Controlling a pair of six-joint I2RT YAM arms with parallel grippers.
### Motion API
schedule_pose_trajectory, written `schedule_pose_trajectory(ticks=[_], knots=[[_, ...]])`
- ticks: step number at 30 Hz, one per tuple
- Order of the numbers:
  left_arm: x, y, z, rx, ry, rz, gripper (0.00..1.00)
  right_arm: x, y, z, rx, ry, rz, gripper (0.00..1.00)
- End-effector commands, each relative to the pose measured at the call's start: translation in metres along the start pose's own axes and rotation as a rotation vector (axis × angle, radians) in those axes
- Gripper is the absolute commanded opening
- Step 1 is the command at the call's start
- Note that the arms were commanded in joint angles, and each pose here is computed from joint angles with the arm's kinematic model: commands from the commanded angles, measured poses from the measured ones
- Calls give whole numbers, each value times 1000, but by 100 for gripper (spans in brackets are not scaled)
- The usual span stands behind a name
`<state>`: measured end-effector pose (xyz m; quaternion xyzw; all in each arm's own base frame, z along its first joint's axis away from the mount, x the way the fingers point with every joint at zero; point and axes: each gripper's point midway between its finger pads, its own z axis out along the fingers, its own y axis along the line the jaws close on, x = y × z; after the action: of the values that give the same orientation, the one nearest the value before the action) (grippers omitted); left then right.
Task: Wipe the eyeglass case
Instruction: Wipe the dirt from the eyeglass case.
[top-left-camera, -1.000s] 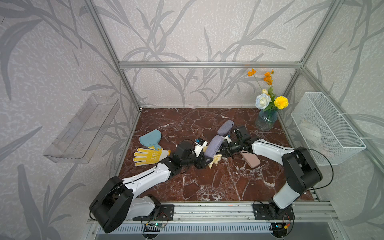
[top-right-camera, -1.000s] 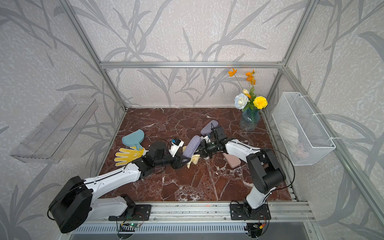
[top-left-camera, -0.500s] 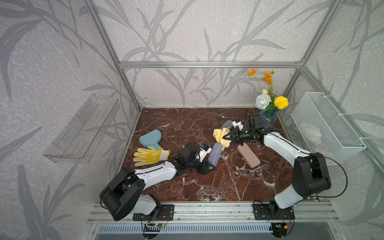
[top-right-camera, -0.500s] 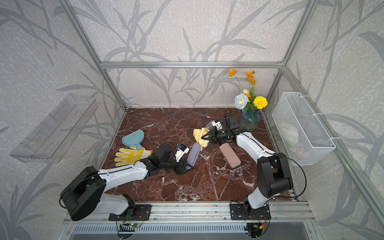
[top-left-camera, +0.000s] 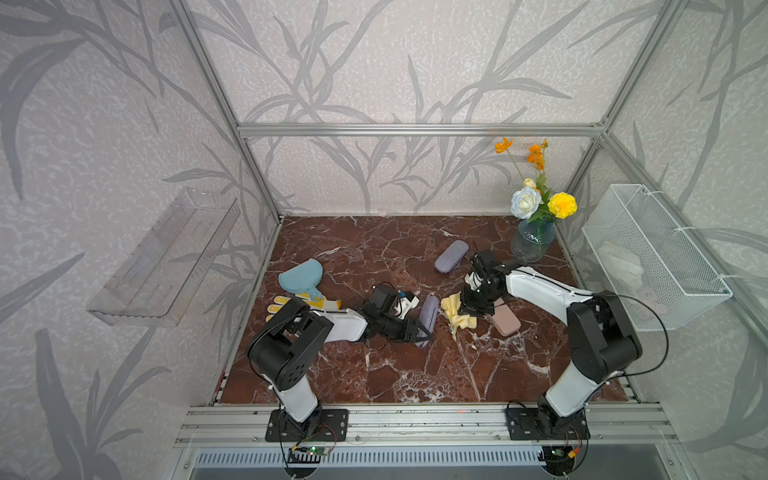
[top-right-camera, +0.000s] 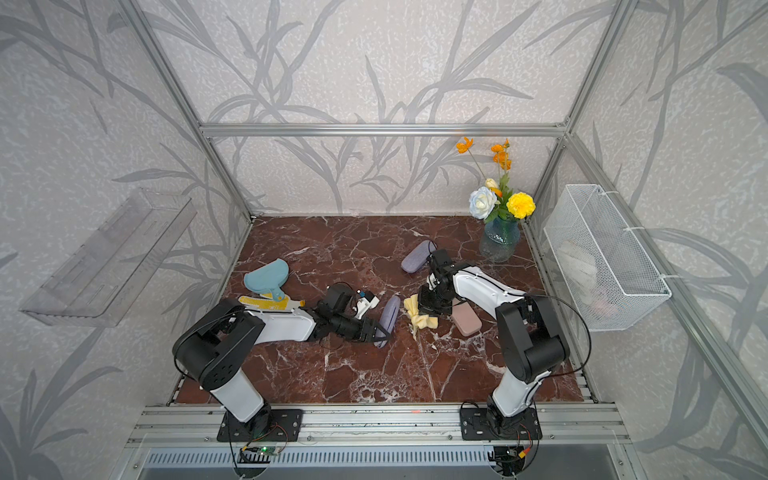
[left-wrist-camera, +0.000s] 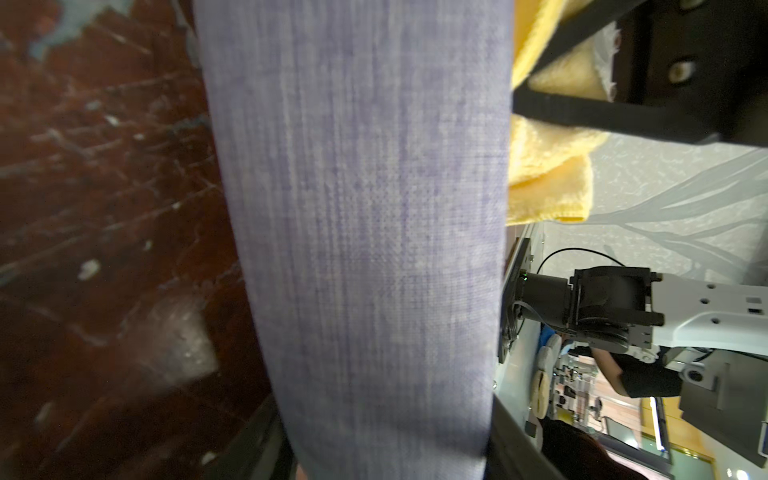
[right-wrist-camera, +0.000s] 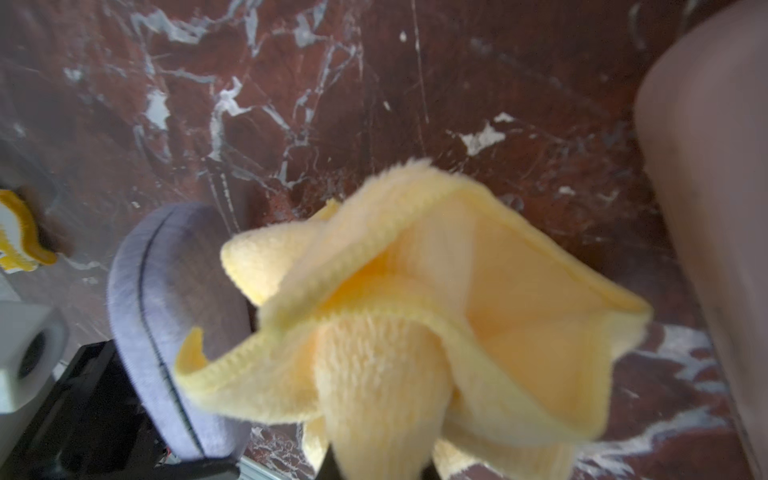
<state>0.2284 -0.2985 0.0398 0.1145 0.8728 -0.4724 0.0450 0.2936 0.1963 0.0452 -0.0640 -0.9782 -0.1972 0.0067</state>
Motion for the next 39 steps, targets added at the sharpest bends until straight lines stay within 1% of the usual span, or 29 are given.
schedule_pose_trajectory(ticks=[1, 5, 8, 10, 13, 17, 19, 20, 23, 24, 26, 27, 28, 31, 32, 36, 37, 39], knots=[[11, 22, 2, -27, 51, -108, 0, -17, 19, 6, 7, -43, -38, 0], [12, 21, 1, 0, 67, -112, 0, -24, 48, 23, -57, -15, -44, 0], [9, 18, -1, 21, 66, -117, 0, -11, 71, 36, -139, 62, -76, 0], [7, 18, -2, 28, 68, -129, 0, 12, 84, 38, -193, 117, -113, 0], [4, 21, -5, 28, 59, -135, 0, 60, 98, 30, -280, 194, -179, 0], [-1, 18, -8, 39, 44, -123, 0, 125, 114, 20, -390, 323, -194, 0], [-2, 18, -8, 35, 46, -116, 0, 141, 121, 17, -431, 367, -197, 0], [-1, 19, -8, 29, 50, -114, 0, 141, 122, 17, -440, 373, -191, 0], [3, 23, -9, 11, 54, -117, 0, 111, 119, 7, -482, 324, -130, 0], [5, 24, -9, 6, 55, -119, 0, 93, 119, -7, -527, 282, -106, 0], [6, 24, -10, 2, 55, -120, 0, 57, 107, -24, -549, 201, -57, 0], [6, 23, -10, 3, 54, -117, 0, 38, 97, -30, -519, 154, -49, 0], [6, 21, -10, 5, 55, -111, 0, 20, 83, -33, -453, 101, -51, 0], [4, 18, -10, 13, 53, -95, 0, -21, 46, -22, -181, 13, -98, 0], [4, 17, -10, 15, 55, -95, 0, -32, 41, -15, -131, -3, -98, 0], [4, 14, -11, 18, 53, -84, 0, -54, 44, 12, -74, -23, -82, 0], [4, 14, -12, 19, 53, -83, 0, -54, 51, 18, -60, -20, -99, 0], [4, 13, -12, 22, 53, -83, 0, -44, 65, 29, -50, 10, -138, 0]])
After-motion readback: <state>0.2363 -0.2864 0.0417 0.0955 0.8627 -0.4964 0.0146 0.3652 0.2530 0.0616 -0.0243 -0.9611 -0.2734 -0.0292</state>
